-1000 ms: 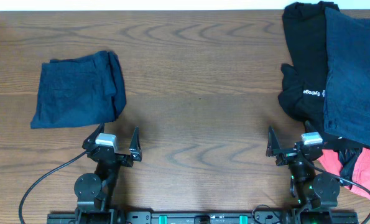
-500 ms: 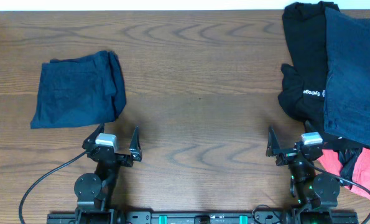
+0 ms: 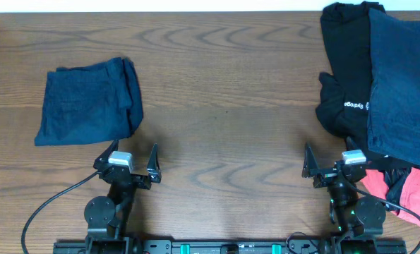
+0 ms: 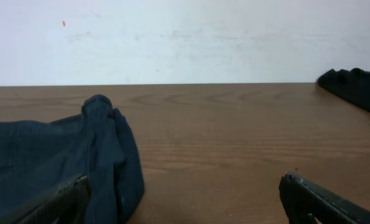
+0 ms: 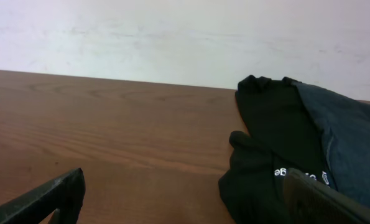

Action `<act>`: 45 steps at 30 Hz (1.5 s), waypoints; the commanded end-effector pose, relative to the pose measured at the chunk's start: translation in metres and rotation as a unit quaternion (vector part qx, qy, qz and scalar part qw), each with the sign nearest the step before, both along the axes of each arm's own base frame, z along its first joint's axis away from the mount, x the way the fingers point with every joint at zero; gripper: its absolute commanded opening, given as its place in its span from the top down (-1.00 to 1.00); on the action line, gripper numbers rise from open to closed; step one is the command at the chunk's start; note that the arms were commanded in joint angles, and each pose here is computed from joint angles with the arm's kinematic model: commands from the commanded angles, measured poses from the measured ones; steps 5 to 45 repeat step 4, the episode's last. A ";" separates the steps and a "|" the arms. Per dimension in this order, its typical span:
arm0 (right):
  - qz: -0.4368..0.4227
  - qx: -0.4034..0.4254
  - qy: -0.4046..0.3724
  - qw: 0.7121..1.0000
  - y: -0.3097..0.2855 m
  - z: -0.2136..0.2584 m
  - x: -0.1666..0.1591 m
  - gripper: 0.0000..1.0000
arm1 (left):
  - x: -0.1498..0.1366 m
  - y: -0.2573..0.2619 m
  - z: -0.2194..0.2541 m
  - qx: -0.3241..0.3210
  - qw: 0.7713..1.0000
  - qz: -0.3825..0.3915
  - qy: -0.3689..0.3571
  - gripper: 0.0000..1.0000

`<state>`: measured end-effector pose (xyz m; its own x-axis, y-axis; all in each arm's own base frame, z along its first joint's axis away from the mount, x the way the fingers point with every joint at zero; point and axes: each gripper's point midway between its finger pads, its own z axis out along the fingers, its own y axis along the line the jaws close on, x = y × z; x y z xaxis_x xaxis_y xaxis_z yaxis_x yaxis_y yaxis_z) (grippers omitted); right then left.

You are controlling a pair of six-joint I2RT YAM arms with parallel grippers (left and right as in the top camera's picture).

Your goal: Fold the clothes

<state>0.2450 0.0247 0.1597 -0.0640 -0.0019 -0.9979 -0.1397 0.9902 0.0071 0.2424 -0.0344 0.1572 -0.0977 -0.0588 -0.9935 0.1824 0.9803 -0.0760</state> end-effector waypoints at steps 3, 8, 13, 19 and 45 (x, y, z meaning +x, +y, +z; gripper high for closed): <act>-0.001 0.004 0.000 1.000 -0.001 0.000 0.000 -0.99 | -0.001 -0.003 -0.015 0.008 1.000 -0.010 0.021 -0.96; -0.001 0.004 0.000 1.000 -0.001 0.000 0.000 -0.99 | -0.001 -0.003 -0.015 0.008 1.000 -0.010 0.021 -0.96; -0.001 0.004 0.000 1.000 -0.001 0.000 0.000 -0.99 | -0.001 -0.003 -0.015 0.008 1.000 -0.010 0.021 -0.96; -0.001 0.004 0.000 1.000 -0.001 0.000 0.000 -0.99 | -0.001 -0.003 -0.015 0.008 1.000 -0.010 0.021 -0.96; -0.001 0.004 0.000 1.000 -0.001 0.000 0.000 -0.99 | -0.001 -0.003 -0.015 0.008 1.000 -0.010 0.021 -0.96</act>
